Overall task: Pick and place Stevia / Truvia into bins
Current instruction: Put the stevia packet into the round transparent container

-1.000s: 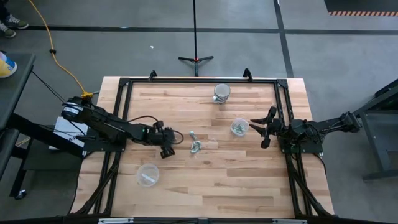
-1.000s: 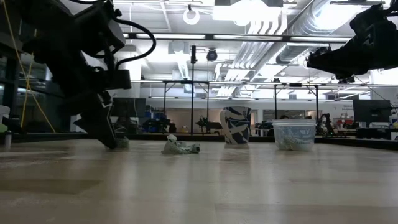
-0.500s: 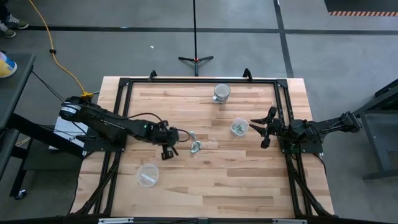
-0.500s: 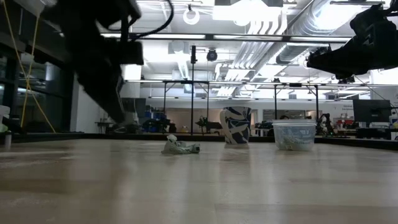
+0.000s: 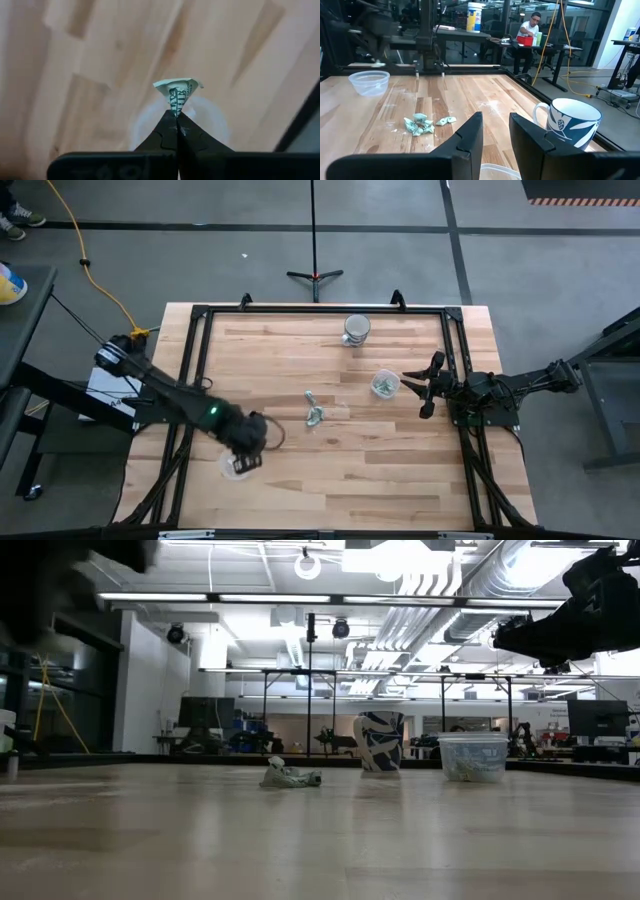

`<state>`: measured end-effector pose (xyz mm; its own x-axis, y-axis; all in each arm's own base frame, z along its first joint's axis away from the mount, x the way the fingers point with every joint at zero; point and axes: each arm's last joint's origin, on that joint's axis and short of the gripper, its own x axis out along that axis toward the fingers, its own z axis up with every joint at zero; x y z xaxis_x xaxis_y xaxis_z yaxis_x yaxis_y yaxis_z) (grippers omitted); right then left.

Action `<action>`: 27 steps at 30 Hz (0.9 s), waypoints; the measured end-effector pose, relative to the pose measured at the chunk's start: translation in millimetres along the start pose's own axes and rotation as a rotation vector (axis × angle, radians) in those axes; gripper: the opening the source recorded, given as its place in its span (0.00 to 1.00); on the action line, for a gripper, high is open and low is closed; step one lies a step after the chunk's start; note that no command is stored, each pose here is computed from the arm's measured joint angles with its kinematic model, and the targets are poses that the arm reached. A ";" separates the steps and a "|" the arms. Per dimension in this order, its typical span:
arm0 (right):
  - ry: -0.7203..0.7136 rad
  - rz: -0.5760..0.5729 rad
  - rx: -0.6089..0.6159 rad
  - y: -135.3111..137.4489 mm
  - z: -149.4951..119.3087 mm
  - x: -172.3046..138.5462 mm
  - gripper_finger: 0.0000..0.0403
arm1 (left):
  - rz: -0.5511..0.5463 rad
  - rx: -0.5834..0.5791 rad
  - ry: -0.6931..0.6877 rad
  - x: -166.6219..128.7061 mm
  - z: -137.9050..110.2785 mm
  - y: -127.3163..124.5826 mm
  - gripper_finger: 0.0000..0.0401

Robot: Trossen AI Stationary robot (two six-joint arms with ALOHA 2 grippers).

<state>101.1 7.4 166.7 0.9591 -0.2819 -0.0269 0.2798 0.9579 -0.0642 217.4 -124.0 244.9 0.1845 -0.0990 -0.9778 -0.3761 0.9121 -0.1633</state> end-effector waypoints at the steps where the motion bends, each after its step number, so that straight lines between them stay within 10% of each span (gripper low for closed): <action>1: 0.000 0.000 0.000 0.0 0.0 0.0 0.22 | 0.002 -0.007 0.009 1.0 -6.2 -4.5 0.06; 7: -0.009 0.000 0.005 0.0 0.6 0.1 0.22 | 0.040 -0.016 0.053 13.9 -35.6 -20.0 0.09; 17: -0.017 -0.012 0.007 -0.4 1.3 0.0 0.22 | 0.098 -0.042 -0.023 16.3 -38.9 -21.2 0.47; 27: -0.018 -0.012 -0.001 -0.4 1.5 0.0 0.22 | 0.323 0.010 -0.356 17.1 26.3 14.6 0.58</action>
<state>101.1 7.1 168.3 0.9562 -0.2925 -0.0080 0.2913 0.9544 -0.0659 238.9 -101.9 229.3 0.3594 0.3308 -0.8726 -0.4569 0.8777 0.1446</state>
